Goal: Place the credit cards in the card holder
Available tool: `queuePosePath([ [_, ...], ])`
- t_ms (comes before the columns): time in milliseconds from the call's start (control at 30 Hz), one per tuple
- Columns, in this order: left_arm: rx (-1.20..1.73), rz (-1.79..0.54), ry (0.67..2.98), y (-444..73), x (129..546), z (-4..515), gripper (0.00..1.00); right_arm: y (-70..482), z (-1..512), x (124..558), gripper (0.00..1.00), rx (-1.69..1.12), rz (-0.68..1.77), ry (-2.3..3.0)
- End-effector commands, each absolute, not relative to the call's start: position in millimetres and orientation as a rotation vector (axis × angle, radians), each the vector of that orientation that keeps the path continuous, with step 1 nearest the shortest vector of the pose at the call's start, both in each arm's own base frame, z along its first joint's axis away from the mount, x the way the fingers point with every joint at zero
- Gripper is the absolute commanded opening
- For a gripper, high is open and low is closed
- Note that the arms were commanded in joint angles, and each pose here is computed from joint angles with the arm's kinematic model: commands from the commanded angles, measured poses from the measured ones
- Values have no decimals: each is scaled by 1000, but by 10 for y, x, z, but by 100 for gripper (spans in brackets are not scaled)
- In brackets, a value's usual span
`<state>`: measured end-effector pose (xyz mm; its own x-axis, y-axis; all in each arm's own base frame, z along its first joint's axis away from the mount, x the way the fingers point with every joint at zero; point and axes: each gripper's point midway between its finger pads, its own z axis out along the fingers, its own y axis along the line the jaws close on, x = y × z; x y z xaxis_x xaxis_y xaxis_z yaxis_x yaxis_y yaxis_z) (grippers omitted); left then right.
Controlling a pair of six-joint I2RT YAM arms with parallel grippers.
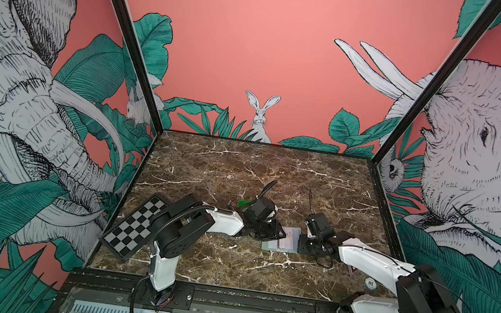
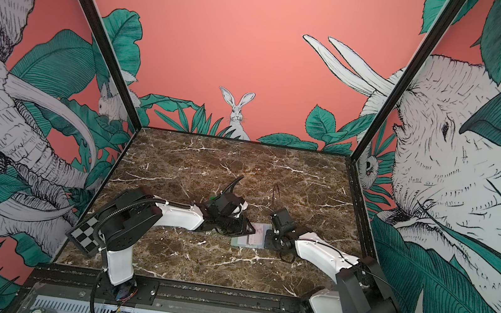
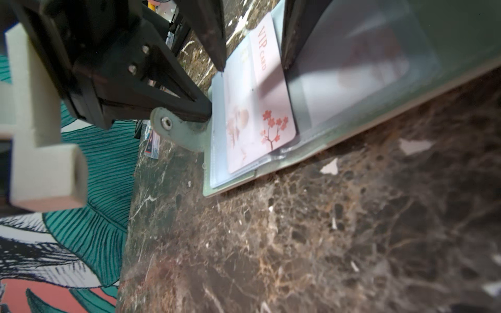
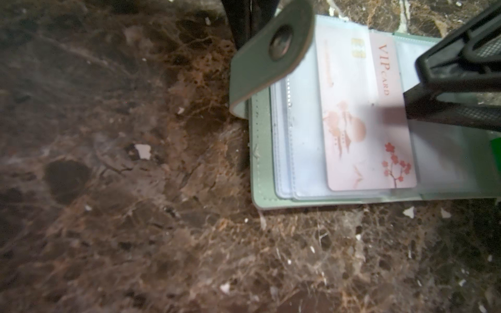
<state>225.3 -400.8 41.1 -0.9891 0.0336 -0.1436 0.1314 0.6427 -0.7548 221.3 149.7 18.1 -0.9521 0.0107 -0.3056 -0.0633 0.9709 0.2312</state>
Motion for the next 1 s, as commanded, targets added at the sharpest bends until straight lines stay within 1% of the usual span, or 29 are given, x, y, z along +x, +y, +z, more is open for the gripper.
queuePosePath([
  [0, 82, -1233, 2802, -3938, 2243, 234, 36, 1491, 69, 2110, 0, -54, 353, 2848],
  [667, 91, -1283, 2803, -4059, 2213, 232, 36, 1504, 63, 2111, 0, -53, 362, 2848],
  [900, 124, -1242, 2781, -4003, 2227, 304, 36, 1504, 73, 2102, 0, -46, 368, 2845],
  [967, 156, -1208, 2781, -3957, 2215, 323, 35, 1518, 110, 2107, 2, -39, 390, 2829],
])
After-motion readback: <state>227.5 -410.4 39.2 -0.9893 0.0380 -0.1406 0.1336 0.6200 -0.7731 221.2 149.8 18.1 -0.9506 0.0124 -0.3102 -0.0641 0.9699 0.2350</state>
